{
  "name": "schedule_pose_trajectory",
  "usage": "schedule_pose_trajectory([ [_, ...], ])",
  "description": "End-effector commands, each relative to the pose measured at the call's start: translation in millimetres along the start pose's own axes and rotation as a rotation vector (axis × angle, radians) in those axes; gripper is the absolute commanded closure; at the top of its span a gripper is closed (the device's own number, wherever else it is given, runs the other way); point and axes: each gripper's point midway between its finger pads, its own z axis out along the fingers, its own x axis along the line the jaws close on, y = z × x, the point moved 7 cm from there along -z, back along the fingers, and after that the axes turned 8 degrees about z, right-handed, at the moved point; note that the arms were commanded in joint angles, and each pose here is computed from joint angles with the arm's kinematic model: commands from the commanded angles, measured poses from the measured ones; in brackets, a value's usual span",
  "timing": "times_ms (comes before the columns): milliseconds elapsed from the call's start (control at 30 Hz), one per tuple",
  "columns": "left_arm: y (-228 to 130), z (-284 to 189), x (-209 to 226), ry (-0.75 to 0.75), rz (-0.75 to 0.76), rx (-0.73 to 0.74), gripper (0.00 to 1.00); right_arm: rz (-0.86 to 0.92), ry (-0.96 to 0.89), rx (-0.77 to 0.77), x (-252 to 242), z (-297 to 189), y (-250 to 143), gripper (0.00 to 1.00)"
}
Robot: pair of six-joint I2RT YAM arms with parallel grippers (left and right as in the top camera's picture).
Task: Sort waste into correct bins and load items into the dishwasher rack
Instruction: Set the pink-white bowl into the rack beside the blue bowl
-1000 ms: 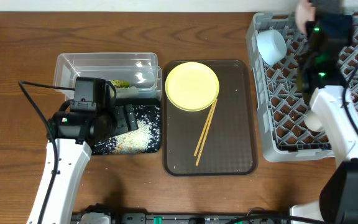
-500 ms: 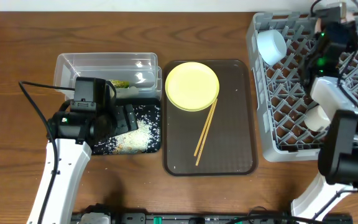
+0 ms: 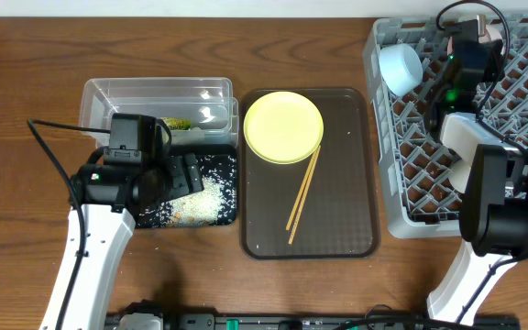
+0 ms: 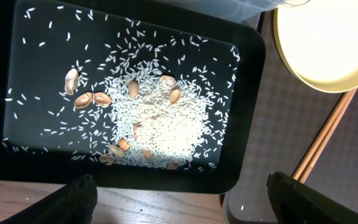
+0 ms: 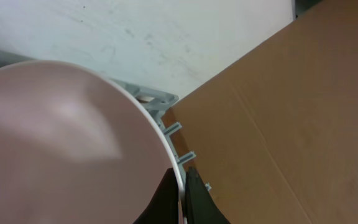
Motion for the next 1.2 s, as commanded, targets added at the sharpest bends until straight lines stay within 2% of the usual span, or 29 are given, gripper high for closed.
schedule_pose_trajectory([
  [0, 1.4, -1.2, 2.7, 0.017, -0.011, -0.007, 0.11, -0.036, 0.023, 0.021, 17.0, -2.7, -7.3, 0.99],
  [100, 1.4, -1.2, 2.7, 0.017, -0.011, -0.007, 0.1, 0.004, -0.069, 0.029, 5.3, -2.9, -4.4, 0.99],
  [200, 1.5, -1.3, 2.7, 0.017, -0.011, -0.007, 0.11, 0.092, -0.179, -0.04, -13.9, -5.0, 11.5, 0.99],
  [267, 1.4, -1.3, 2.7, 0.017, -0.011, -0.007, 0.11, 0.084, -0.197, -0.078, -18.9, -6.3, 18.9, 0.99],
  [433, 1.1, -1.2, 1.6, 0.006, -0.015, -0.004, 0.11, -0.01, -0.121, -0.051, -5.9, -3.7, 11.3, 0.99],
  [833, 1.0, -1.2, 1.6, 0.006, -0.015, -0.004, 0.11, 0.006, -0.1, -0.008, 18.1, 0.3, -10.0, 0.99],
  [1167, 1.0, -1.2, 1.6, 0.006, -0.015, -0.004, 0.11, 0.01, -0.058, -0.029, 37.8, -14.0, -1.3, 0.99],
])
